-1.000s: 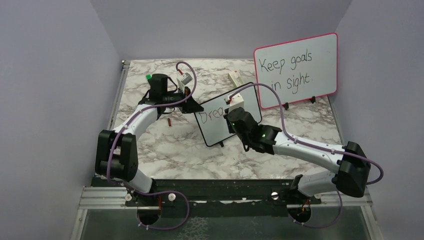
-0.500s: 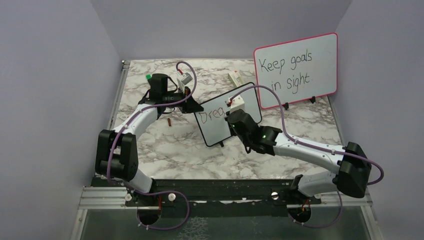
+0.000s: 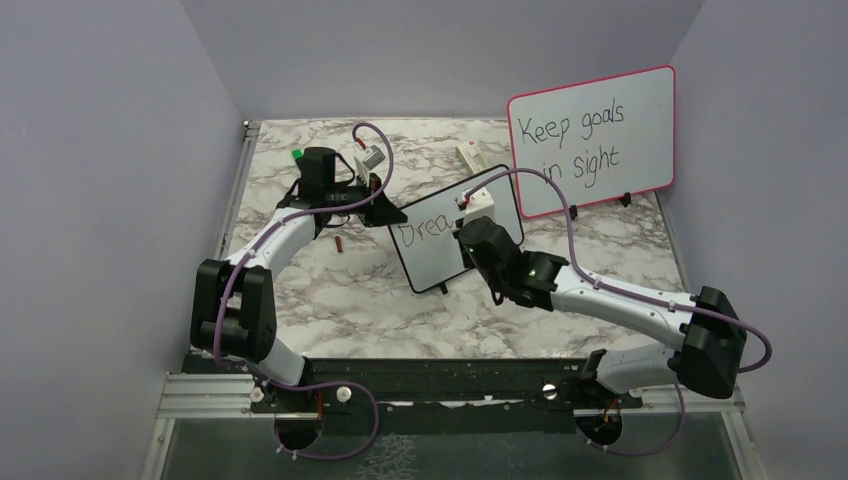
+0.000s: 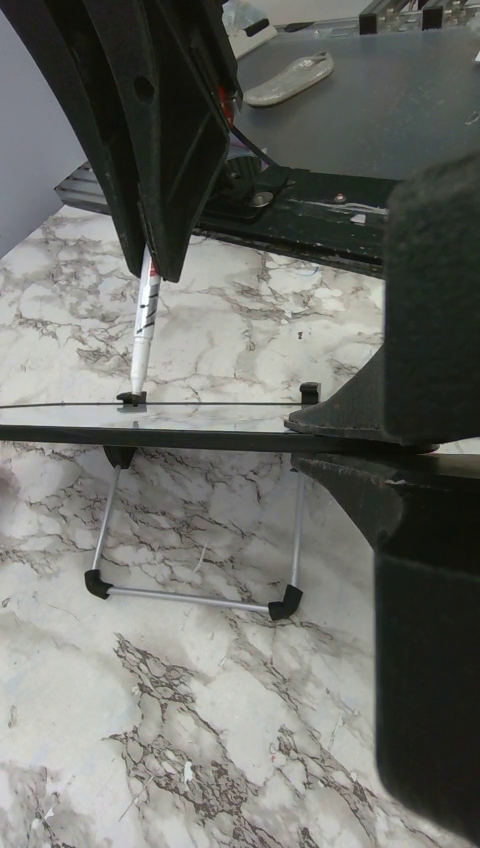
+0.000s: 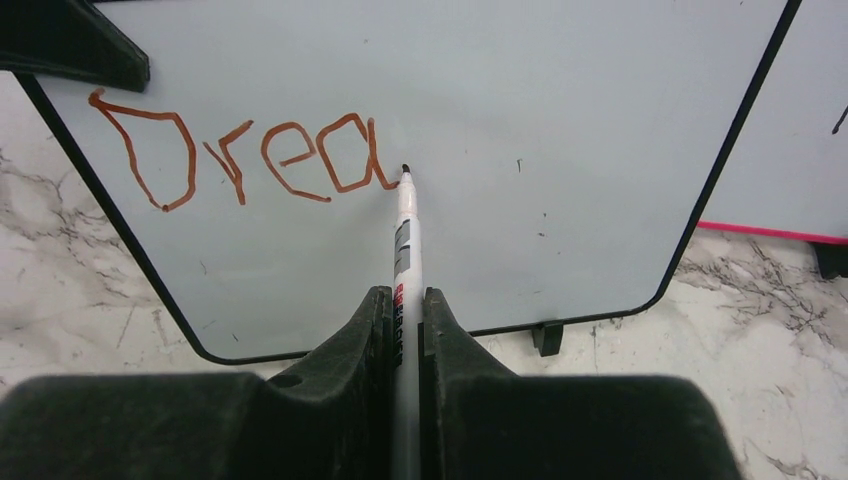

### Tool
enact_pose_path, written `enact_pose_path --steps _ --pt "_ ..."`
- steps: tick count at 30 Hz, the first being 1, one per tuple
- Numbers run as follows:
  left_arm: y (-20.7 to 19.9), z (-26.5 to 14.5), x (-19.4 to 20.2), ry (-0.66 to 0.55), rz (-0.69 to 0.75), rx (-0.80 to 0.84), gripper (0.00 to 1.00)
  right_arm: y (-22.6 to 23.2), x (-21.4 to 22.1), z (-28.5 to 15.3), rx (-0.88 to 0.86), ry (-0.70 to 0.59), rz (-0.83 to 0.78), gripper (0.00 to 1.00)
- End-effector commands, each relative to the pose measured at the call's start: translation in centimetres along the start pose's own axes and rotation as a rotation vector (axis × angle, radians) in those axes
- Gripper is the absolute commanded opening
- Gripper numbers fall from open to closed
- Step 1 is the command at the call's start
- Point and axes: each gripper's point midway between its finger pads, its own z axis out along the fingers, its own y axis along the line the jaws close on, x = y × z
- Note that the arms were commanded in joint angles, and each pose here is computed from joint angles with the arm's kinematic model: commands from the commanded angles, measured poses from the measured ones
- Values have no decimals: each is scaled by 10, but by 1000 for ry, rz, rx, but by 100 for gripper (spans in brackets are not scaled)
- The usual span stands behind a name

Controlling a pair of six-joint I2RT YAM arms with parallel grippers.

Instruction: Write a sentence on the whiteboard

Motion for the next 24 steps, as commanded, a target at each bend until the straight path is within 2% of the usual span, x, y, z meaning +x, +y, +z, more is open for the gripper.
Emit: enact_pose_path --steps 1,24 --pt "21 13 62 161 -98 -93 0 -4 -27 -6 -7 -83 36 1" --pt "22 13 63 167 -102 -93 0 4 -41 7 -23 -100 33 1"
